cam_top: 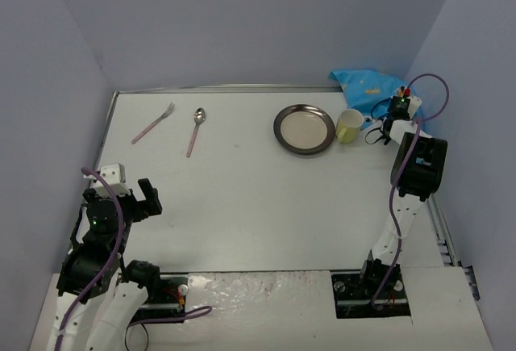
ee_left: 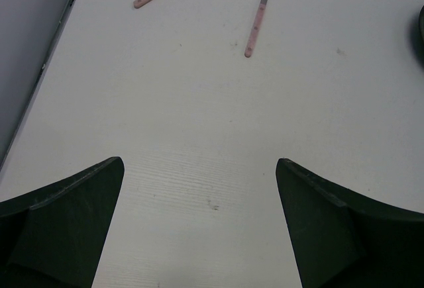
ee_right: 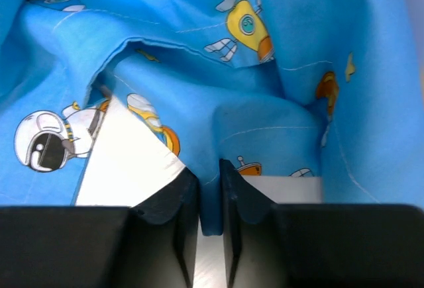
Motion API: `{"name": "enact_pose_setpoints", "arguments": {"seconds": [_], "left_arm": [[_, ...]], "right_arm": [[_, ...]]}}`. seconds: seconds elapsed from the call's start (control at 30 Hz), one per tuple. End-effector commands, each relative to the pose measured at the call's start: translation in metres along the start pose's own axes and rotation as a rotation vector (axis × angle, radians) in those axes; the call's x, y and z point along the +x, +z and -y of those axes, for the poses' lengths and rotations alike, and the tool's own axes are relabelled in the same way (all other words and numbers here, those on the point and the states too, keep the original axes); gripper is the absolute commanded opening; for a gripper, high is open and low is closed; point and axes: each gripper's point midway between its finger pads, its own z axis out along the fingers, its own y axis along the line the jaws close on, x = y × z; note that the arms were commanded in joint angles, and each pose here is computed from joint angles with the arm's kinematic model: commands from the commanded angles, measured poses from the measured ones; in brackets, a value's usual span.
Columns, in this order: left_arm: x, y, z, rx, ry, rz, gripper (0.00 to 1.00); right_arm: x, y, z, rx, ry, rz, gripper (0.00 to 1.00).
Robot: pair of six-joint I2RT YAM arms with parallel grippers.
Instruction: Set the dinner table for one person
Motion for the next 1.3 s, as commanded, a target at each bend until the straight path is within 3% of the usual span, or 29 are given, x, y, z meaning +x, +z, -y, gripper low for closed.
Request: {"name": "enact_pose_setpoints", "arguments": {"seconds": [0.0, 0.03, 0.2, 0.43, 0.5, 0.6, 0.7, 0.83, 1.0, 1.13, 1.27], "left_arm": [[-0.016, 0.002, 0.002, -0.006, -0.01, 0.044, 0.97], [-0.017, 0.002, 0.002, -0.003, -0.012, 0.045, 0.97], [-0.017, 0.0, 0.003, 0.005, -0.017, 0.052, 0.97], [-0.018, -0.003, 0.003, 0.015, -0.027, 0.062, 0.97], [-0.019, -0.004, 0.003, 0.016, -0.03, 0.066, 0.97], [-0.019, -0.005, 0.003, 0.017, -0.037, 0.071, 0.97], [-0.021, -0.008, 0.005, 0.03, -0.054, 0.075, 0.97], [-0.025, -0.017, 0.01, 0.06, -0.093, 0.079, 0.97], [-0.037, -0.037, 0.013, 0.102, -0.122, 0.093, 0.97], [-0.05, -0.053, 0.017, 0.133, -0.152, 0.105, 0.97], [-0.047, -0.055, 0.023, 0.161, -0.181, 0.077, 0.97]], "right_arm": [[-0.072, -0.046, -0.001, -0.026, 0.026, 0.166, 0.0], [-0.071, -0.046, -0.002, -0.028, 0.024, 0.166, 0.0], [-0.162, -0.131, -0.01, -0.088, 0.078, 0.378, 0.0], [-0.289, -0.305, -0.035, -0.273, 0.13, 0.744, 0.0], [-0.316, -0.38, -0.053, -0.391, 0.112, 0.866, 0.0], [-0.329, -0.467, -0.084, -0.562, 0.061, 0.988, 0.0], [-0.318, -0.544, -0.12, -0.832, 0.033, 1.032, 0.0], [-0.283, -0.623, -0.159, -1.164, 0.005, 1.006, 0.0], [-0.21, -0.686, -0.22, -1.565, -0.04, 0.81, 0.0], [-0.138, -0.703, -0.277, -1.777, -0.127, 0.544, 0.0], [-0.078, -0.673, -0.318, -1.725, -0.179, 0.354, 0.0]]}}
